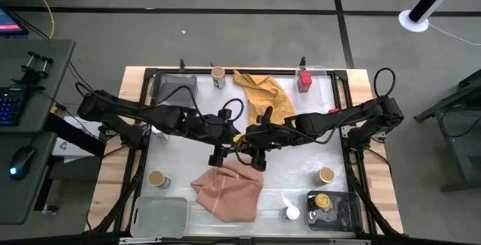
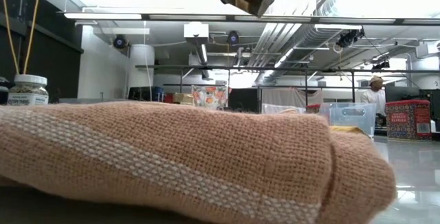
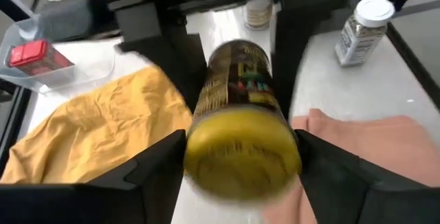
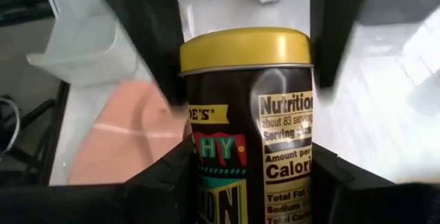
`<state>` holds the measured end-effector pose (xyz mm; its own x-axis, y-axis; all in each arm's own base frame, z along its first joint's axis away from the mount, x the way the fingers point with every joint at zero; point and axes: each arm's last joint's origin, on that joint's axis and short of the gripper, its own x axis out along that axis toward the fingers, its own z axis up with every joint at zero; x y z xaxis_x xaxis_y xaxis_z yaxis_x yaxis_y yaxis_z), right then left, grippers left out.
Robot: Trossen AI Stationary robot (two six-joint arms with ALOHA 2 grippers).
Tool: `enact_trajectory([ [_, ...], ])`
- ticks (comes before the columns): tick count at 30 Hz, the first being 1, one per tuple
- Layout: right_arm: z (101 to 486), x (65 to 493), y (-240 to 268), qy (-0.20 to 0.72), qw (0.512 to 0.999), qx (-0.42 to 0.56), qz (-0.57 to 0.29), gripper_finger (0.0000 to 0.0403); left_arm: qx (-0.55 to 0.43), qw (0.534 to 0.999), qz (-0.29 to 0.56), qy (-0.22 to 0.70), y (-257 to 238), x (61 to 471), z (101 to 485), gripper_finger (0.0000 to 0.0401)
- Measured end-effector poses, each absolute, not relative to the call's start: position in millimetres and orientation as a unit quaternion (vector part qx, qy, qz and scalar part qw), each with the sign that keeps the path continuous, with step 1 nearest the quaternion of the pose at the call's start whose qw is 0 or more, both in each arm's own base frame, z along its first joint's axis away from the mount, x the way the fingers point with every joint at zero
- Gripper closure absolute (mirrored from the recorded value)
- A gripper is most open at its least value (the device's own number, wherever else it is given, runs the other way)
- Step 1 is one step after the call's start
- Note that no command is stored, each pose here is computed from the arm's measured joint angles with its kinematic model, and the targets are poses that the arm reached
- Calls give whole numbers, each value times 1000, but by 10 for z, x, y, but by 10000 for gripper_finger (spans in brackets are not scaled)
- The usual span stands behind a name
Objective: Sort spices by type
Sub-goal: Put the yellow seasoning bottle into the bottom right black bin
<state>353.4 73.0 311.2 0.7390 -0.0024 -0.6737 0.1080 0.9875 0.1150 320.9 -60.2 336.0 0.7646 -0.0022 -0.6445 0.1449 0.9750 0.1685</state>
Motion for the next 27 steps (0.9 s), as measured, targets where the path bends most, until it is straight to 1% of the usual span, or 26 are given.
enact_trajectory([
  [3,3162,3428,706,377,923,70,-33,240,102,933,-45,342,-591,3176,3467,142],
  [6,3205,3272,674,411,908,68,-44,240,111,922,-50,368,-581,3115,3506,139],
  [9,3230,3094,722,449,889,78,-56,240,83,922,-39,376,-560,3009,3555,138],
  [11,3254,2950,825,470,877,83,-58,240,56,926,-39,373,-566,2945,3507,138],
  [15,3194,2637,1166,479,868,119,-62,240,3,941,-37,337,-616,2840,3245,137],
  [18,3081,2322,1498,464,864,178,-85,240,-61,953,-34,294,-663,2743,3060,137],
  [21,2998,2000,1846,411,867,257,-112,240,-111,954,-33,275,-715,2673,2872,137],
  [24,2946,1757,2124,341,877,312,-129,240,-131,955,-25,264,-748,2639,2804,137],
  [27,2890,1616,2305,324,874,339,-126,240,-134,953,-20,270,-760,2630,2774,137],
])
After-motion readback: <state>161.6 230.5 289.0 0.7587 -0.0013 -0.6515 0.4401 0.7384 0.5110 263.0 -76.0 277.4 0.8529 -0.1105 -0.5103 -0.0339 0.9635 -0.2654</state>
